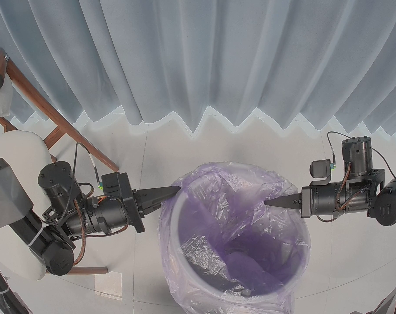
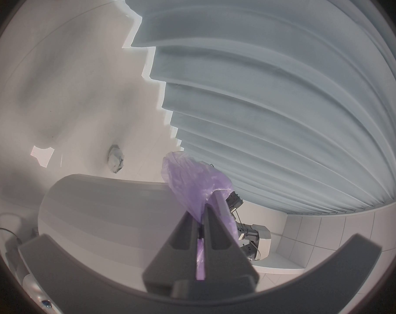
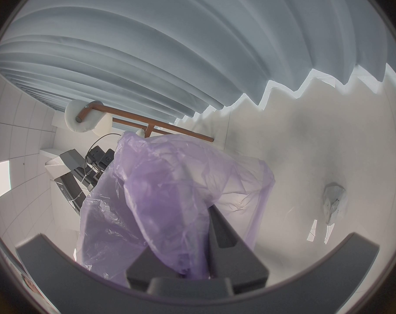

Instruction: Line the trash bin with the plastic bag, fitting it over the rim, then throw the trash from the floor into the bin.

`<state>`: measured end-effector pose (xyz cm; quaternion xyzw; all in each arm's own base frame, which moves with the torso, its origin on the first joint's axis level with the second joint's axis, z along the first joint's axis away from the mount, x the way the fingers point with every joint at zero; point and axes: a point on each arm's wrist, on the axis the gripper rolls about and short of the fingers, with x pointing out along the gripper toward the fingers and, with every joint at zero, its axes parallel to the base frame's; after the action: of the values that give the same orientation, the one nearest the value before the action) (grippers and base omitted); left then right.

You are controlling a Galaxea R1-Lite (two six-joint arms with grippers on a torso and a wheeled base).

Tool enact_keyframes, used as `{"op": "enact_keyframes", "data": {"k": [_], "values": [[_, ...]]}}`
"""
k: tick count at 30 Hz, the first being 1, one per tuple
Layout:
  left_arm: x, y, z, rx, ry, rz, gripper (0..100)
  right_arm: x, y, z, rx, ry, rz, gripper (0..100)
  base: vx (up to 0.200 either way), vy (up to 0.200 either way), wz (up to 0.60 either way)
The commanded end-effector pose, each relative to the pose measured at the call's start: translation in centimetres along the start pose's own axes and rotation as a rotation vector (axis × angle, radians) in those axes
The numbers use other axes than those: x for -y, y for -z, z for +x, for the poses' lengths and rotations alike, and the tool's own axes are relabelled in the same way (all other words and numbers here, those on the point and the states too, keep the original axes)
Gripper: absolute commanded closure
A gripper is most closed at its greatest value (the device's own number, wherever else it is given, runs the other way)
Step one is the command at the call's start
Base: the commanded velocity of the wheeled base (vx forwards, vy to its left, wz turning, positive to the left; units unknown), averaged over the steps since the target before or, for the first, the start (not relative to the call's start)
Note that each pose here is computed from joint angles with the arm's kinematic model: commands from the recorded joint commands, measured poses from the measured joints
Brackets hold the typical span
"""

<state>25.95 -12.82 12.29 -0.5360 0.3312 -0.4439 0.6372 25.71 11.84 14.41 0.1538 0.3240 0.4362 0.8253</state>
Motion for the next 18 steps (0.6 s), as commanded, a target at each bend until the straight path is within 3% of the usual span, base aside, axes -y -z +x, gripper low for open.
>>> {"op": "enact_keyframes", "data": {"k": [1, 18], "values": [[-0.6, 0.1, -0.5, 0.008, -0.026, -0.021, 100, 0.1, -0.1, -0.1, 0.011, 0.000, -0.003, 100, 0.000, 0.000, 0.00], [-3.1, -1.0, -0.7, 0.066, -0.090, -0.067, 100, -0.6, -1.2, -0.4, 0.078, -0.070, -0.002, 100, 0.000, 0.000, 0.00]]}}
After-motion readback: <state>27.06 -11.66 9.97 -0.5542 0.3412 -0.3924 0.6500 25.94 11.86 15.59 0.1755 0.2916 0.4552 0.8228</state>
